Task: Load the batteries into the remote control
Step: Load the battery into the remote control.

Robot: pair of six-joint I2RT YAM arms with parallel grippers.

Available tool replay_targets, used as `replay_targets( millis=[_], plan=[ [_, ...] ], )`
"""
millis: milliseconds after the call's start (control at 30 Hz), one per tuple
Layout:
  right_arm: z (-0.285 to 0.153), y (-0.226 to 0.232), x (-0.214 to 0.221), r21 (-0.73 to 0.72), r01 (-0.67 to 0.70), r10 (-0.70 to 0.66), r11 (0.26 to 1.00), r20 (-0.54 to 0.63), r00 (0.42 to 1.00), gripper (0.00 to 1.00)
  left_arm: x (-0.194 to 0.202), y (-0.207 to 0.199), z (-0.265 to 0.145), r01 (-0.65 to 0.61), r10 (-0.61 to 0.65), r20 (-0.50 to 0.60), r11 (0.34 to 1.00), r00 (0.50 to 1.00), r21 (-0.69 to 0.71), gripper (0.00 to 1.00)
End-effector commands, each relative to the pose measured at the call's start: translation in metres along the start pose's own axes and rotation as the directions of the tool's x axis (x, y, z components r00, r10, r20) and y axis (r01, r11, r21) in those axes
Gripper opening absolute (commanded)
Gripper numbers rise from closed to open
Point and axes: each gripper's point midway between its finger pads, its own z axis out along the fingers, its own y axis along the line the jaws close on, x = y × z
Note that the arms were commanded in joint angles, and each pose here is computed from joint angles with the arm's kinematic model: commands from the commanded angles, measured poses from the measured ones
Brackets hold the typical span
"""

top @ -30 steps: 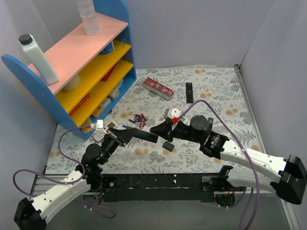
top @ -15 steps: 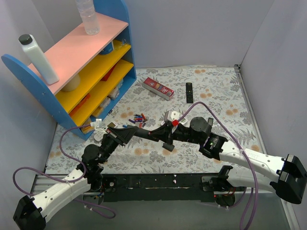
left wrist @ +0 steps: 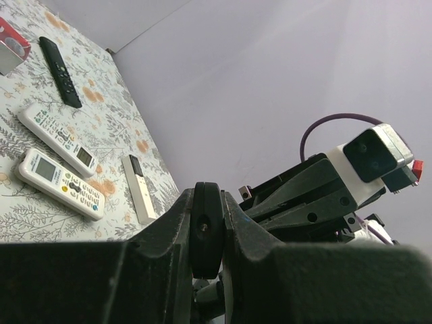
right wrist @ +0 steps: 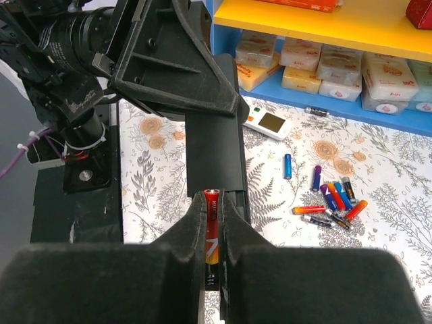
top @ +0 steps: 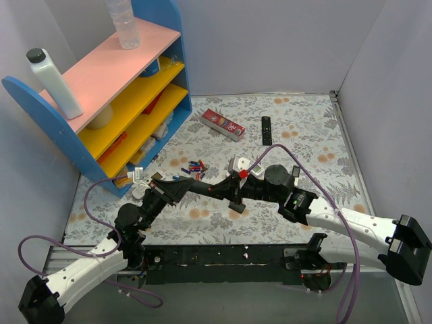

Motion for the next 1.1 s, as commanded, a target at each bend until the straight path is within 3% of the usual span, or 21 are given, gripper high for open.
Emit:
replay_targets(
  millis=[0,367,1067],
  plan=[
    [0.0,-0.002,0.003,0.006,0.031,-0.031,1.0,-0.032,0.999,0.01,-0.006,-0.01,0.0,0.001,-0.002,0.021,0.999,1.0,0.035,0.0],
    [-0.002,-0.004,0.024,0.011,0.033,-0.031,0.999,-0.115,0.993,0.01,-0.011,-0.018,-0.001,0.016,-0.019,0.04,0.997,0.999,0.07,0.0],
    [0.003,0.014,0.078,-0.107,-0.059,0.025,0.992,-0.298,0.954,0.03,-0.021,-0.043,0.0,-0.014,0.005,0.063,0.99,0.998,0.144,0.0]
  ],
)
